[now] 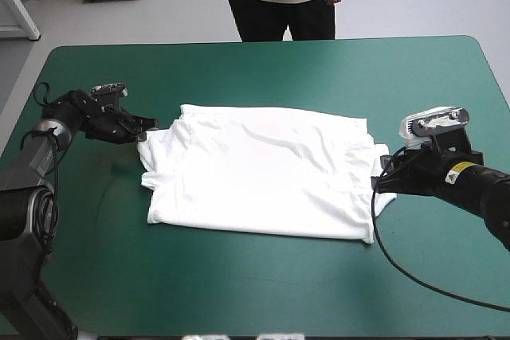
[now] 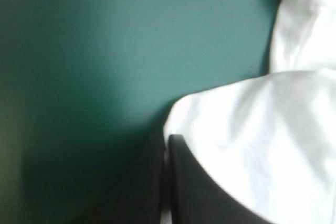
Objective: Fold the cloth
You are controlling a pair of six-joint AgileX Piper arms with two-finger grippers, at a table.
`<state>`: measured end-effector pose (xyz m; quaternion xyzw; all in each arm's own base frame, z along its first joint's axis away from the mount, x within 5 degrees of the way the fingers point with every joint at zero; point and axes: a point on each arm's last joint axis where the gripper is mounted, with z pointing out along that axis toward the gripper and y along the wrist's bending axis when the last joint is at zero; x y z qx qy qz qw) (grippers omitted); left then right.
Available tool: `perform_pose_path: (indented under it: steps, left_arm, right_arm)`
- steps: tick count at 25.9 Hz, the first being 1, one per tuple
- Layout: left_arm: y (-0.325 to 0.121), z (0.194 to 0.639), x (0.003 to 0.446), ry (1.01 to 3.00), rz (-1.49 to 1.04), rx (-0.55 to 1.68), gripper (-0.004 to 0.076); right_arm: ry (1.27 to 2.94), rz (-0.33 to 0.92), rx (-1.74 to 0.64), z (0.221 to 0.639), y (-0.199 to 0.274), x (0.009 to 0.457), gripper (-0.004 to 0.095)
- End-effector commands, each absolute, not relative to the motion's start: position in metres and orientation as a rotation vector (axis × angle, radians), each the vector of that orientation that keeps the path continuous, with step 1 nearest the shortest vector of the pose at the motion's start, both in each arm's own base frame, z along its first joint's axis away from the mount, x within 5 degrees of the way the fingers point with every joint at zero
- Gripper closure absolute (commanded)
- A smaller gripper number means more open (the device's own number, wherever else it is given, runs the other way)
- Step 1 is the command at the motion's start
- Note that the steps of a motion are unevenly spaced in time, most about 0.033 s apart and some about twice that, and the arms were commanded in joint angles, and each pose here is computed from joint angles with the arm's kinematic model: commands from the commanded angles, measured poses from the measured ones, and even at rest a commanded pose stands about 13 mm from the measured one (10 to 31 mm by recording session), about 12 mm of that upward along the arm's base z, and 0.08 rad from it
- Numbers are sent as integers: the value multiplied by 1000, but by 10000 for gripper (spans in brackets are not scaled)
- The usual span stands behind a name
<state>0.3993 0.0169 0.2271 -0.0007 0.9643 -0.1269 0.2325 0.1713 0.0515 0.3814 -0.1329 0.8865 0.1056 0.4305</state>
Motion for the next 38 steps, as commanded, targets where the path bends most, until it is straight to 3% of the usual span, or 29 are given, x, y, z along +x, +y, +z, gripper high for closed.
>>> perform_pose_path:
  steps: [1,5,15,20,23,28,30,34,38]
  left_arm:
    - [10,299,390,2484,-354,57,733]
    - [-19,326,376,2486,-404,225,733]
    - [-114,309,364,2541,-517,565,733]
    - [-139,290,364,2574,-540,643,730]
    - [-142,279,369,2599,-552,655,636]
    - [-147,263,369,2675,-648,658,277]
    - [-152,263,368,2670,-738,656,196]
    - [-163,278,363,2562,-942,670,197]
    - [-160,310,359,2464,-929,681,199]
  right_arm:
    - [2122,275,-310,397,51,171,494]
    - [2122,275,-310,397,51,171,494]
    - [2132,276,-313,396,51,171,494]
    - [2144,276,-316,395,51,170,494]
    - [2154,277,-319,395,51,170,493]
    - [2151,264,-321,395,50,170,493]
    - [2139,249,-309,396,49,171,493]
    - [2104,140,-185,399,38,176,493]
    - [2143,37,-149,392,33,188,486]
